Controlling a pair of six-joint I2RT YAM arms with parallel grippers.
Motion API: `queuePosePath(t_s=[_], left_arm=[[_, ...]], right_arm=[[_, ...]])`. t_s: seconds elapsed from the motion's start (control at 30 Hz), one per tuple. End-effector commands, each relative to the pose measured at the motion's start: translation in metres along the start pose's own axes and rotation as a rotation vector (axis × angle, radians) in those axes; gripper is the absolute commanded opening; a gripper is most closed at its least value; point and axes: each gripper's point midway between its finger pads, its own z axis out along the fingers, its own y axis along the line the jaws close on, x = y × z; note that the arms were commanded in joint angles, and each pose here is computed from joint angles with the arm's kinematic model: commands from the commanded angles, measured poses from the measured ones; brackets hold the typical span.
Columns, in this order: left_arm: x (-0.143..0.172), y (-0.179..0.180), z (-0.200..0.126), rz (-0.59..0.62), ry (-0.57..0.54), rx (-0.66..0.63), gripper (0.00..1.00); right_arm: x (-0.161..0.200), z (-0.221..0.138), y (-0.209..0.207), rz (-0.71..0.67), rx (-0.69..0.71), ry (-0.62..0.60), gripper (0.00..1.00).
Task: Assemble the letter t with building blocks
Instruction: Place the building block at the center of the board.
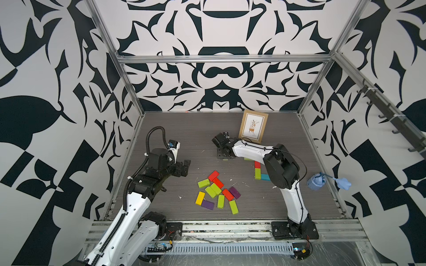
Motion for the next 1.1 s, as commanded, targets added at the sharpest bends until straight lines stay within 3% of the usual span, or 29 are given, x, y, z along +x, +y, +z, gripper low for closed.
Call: queuePosePath(t_s=[0.0,0.43,0.83,1.07], left_arm=[[-0.002,-0.003,-0.001,-0.009,-0.01,0.015,0.97],[0.001,-0.005,0.002,-0.009,0.007,0.026,0.97],[-0.002,-0.012,0.001,0.038,0.048,0.064,0.97],[-0.005,-0.031,0.0,0.158,0.091,0.183,0.97]], right_arm=[[-0.008,-0.002,0.003,0.03,-0.007,-0.009,0.37],[-0.012,-0.018,0.01,-0.054,-0.055,0.002,0.69],[-0.029,-0.09,0.006,-0.168,-0.157,-0.091,0.76],[-0.017,-0.129,-0.017,-0.187,-0.202,-0.166,0.76]])
